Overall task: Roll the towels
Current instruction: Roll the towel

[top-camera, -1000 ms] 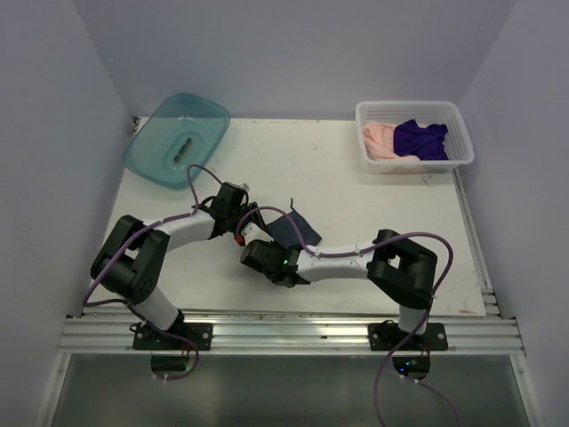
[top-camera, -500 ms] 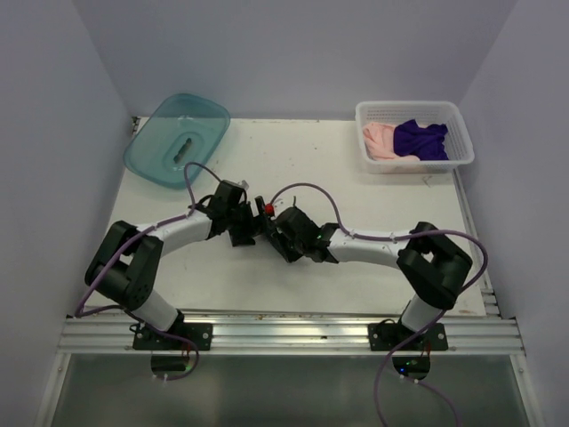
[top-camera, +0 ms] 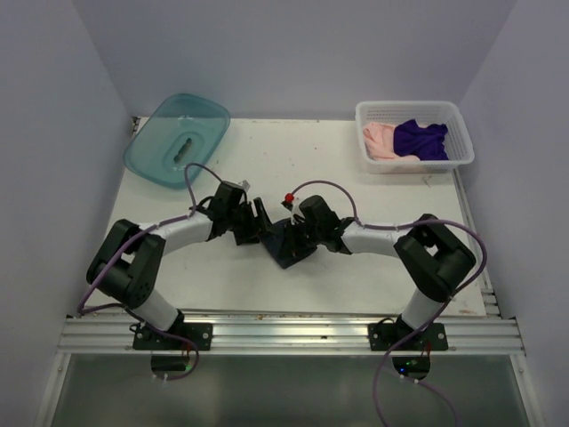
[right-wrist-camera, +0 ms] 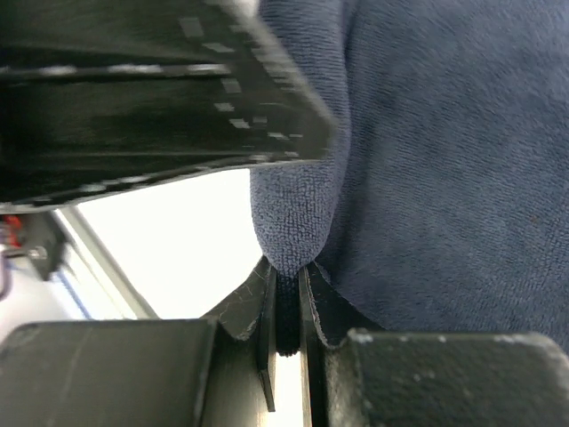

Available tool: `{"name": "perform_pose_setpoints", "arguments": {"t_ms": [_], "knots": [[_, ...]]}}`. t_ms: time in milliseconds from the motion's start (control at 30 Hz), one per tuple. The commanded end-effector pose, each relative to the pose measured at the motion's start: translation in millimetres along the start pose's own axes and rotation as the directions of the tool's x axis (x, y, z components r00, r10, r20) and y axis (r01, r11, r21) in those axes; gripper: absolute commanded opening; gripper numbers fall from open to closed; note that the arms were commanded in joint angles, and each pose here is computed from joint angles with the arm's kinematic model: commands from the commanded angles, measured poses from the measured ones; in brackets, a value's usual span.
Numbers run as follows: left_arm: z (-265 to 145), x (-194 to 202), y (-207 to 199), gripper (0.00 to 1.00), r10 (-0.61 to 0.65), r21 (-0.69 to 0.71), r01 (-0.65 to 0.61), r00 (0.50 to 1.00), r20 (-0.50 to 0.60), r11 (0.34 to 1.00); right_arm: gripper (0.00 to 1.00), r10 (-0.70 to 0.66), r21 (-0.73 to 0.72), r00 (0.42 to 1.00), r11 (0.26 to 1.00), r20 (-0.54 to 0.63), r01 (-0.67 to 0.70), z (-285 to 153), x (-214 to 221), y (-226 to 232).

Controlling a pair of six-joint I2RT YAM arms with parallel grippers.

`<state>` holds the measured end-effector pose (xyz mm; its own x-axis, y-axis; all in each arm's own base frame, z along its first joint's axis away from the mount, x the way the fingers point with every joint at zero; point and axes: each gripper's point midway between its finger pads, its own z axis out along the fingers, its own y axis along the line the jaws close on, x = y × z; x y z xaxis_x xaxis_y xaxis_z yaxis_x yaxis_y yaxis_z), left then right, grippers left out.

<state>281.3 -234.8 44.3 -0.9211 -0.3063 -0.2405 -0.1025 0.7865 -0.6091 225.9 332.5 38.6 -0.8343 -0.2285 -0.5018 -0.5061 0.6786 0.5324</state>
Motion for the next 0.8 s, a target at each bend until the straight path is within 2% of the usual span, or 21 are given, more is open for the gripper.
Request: {"name": "perform_pose_setpoints", "arguments": {"t_ms": [0, 200, 267, 367, 400, 433, 500, 633, 700, 733, 767], "knots": [[4.3, -1.5, -4.0, 0.71, 0.004, 0.036, -0.004, 1.000, 0.008, 0.999, 0.00, 0.107, -0.134, 0.994, 0.985, -0.030, -0.110, 3.3, 2.9, 9.1], [8.9, -0.2, 0.6, 0.63, -0.001, 0.023, 0.001, 1.000, 0.002, 1.000, 0.00, 0.160, -0.151, 0.986, 0.974, -0.052, -0.166, 8.1, 9.5, 4.7], [10.8, 1.3, 1.8, 0.56, -0.002, 0.019, 0.002, 1.000, -0.005, 1.000, 0.00, 0.163, -0.138, 0.985, 0.976, -0.058, -0.170, 8.5, 11.4, 2.3], [13.2, 2.9, 4.0, 0.50, -0.006, 0.006, 0.006, 1.000, -0.014, 1.000, 0.12, 0.153, -0.067, 0.987, 0.985, -0.051, -0.156, 4.9, 11.4, -8.5], [13.0, 1.3, 3.2, 0.49, -0.005, 0.001, 0.005, 1.000, -0.009, 1.000, 0.31, 0.146, -0.047, 0.988, 0.988, -0.041, -0.148, 2.3, 8.7, -10.1], [12.3, 0.2, 2.8, 0.48, -0.003, -0.004, 0.002, 1.000, -0.005, 1.000, 0.42, 0.147, -0.017, 0.988, 0.989, -0.053, -0.148, -1.5, 12.2, -14.0], [11.8, 1.5, 3.1, 0.47, 0.002, -0.015, -0.002, 1.000, -0.010, 1.000, 0.56, 0.098, 0.043, 0.995, 0.994, 0.003, -0.099, -12.2, -0.6, -17.0], [11.5, 2.6, 4.5, 0.47, 0.000, -0.024, 0.000, 1.000, -0.017, 1.000, 0.61, 0.001, 0.192, 1.000, 0.981, 0.029, -0.006, -34.8, -5.5, -20.0], [12.2, 3.4, 6.9, 0.47, -0.002, -0.033, 0.002, 1.000, -0.019, 0.999, 0.61, -0.111, 0.284, 0.991, 0.955, 0.070, 0.087, -41.4, -19.9, -10.9], [12.3, 3.0, 7.3, 0.47, -0.002, -0.035, 0.002, 1.000, -0.016, 0.999, 0.61, -0.150, 0.328, 0.988, 0.936, 0.046, 0.127, -44.5, -17.2, -9.6], [13.1, 3.8, 8.3, 0.47, -0.002, -0.040, 0.002, 1.000, -0.018, 0.999, 0.61, -0.244, 0.349, 0.969, 0.913, 0.051, 0.211, -44.1, -25.1, 9.9]]}}
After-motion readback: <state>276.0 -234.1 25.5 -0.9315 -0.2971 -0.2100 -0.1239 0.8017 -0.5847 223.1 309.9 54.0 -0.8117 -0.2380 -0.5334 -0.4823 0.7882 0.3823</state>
